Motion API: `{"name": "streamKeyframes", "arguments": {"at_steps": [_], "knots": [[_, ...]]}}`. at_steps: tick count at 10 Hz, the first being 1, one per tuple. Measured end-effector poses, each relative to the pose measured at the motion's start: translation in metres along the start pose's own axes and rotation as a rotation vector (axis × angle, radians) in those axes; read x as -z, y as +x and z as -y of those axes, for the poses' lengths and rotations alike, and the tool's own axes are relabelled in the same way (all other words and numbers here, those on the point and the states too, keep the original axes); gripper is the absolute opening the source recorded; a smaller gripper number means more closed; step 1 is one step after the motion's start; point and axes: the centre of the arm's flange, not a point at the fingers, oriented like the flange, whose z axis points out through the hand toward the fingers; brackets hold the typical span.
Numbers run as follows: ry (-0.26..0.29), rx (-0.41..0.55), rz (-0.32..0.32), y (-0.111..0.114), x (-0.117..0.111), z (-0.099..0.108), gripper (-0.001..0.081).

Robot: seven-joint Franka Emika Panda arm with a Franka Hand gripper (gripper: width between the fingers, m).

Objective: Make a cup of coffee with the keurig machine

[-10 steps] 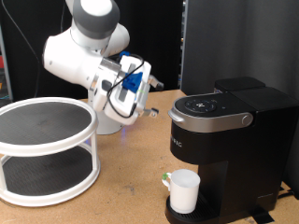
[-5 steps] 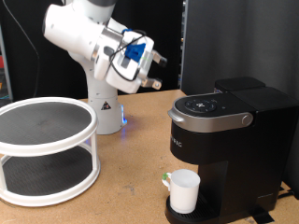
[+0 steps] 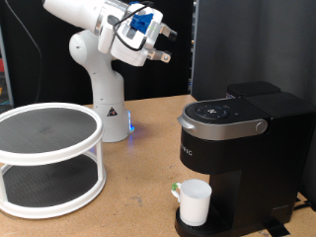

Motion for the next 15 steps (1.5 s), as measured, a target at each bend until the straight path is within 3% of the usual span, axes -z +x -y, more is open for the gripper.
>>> {"name": "streamKeyframes", "arguments": {"at_steps": [2,5,7,9,13,15], "knots": [[-0.029,0.063,0.041,-0.002,-0.002,-0.001,0.0806],[-0.163,0.276,0.223,0.001,-0.012,0.013,0.0806],[-0.216,0.366,0.328,0.008,-0.019,0.024,0.0806],[-0.226,0.369,0.357,0.012,-0.023,0.023,0.0806],[-0.249,0.505,0.579,0.011,-0.029,0.035,0.0806],[-0.252,0.534,0.621,0.028,-0.037,0.048,0.0806]]}}
